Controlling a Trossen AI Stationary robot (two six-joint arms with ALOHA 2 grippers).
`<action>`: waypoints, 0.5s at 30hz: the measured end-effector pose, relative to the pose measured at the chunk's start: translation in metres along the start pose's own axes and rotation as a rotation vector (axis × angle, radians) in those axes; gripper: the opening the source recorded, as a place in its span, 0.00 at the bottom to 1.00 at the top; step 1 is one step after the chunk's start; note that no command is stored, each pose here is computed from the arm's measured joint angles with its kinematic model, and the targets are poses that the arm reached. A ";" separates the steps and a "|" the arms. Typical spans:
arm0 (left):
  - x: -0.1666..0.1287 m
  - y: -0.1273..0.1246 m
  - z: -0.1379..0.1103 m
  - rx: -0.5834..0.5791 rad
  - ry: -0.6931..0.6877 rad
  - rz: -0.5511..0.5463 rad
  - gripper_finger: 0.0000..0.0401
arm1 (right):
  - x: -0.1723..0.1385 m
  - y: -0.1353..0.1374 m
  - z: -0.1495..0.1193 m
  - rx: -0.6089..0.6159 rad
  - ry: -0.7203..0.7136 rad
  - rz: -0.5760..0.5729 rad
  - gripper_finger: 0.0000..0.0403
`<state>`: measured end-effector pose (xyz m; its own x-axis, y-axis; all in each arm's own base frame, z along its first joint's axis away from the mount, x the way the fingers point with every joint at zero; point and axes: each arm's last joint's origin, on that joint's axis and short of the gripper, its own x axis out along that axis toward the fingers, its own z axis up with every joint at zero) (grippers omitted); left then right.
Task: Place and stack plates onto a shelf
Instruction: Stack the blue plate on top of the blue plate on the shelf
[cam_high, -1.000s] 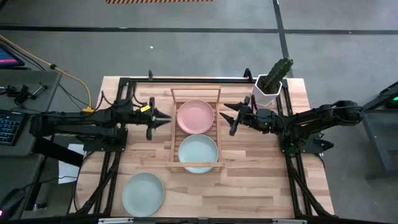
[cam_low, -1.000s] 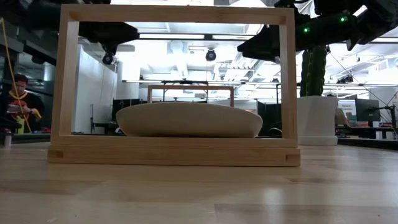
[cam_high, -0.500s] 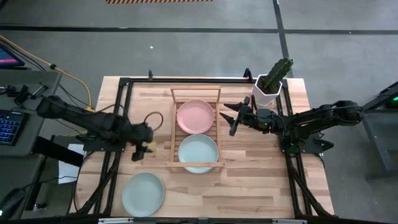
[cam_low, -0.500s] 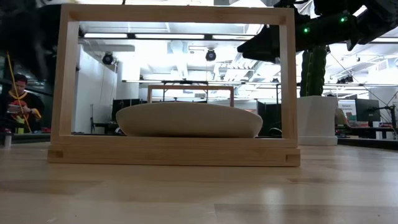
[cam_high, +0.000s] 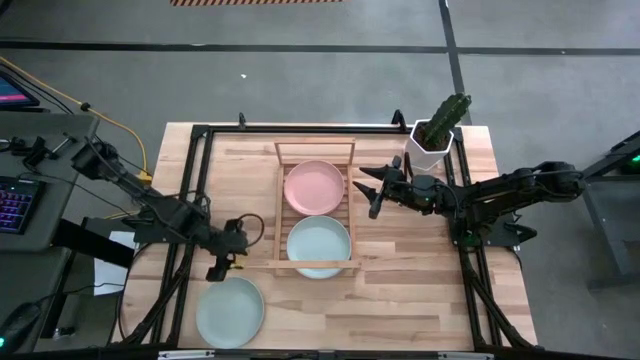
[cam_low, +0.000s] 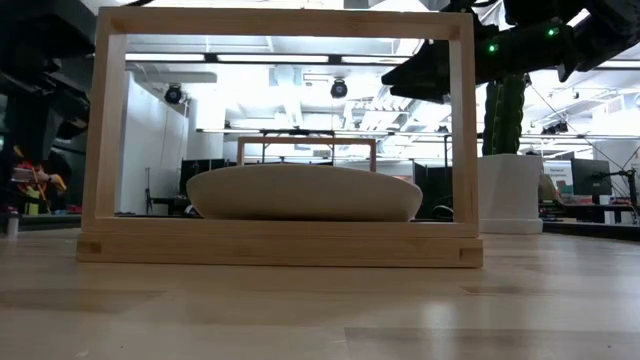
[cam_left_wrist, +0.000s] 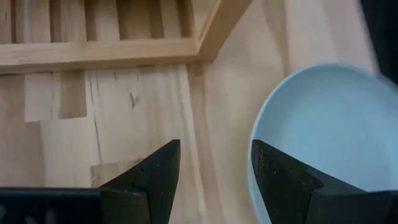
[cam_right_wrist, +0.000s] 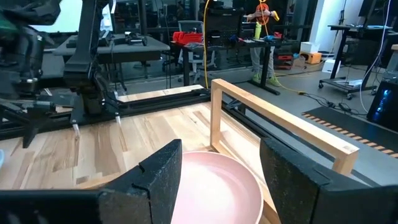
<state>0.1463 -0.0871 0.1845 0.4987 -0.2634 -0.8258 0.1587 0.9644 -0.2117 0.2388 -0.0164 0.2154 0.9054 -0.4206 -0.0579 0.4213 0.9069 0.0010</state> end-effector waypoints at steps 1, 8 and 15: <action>0.002 -0.001 -0.001 0.022 0.010 0.014 0.47 | 0.000 0.000 0.000 -0.001 0.003 0.000 0.50; 0.022 -0.013 -0.007 0.167 0.074 0.056 0.47 | 0.000 0.000 -0.001 -0.003 0.007 0.001 0.50; 0.044 -0.024 -0.006 0.203 0.100 -0.018 0.47 | 0.000 0.000 -0.002 -0.010 0.021 0.002 0.50</action>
<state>0.1596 -0.1220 0.1499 0.4087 -0.2666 -0.8729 0.3403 0.9319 -0.1253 0.2387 -0.0163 0.2132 0.9048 -0.4184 -0.0793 0.4191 0.9079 -0.0085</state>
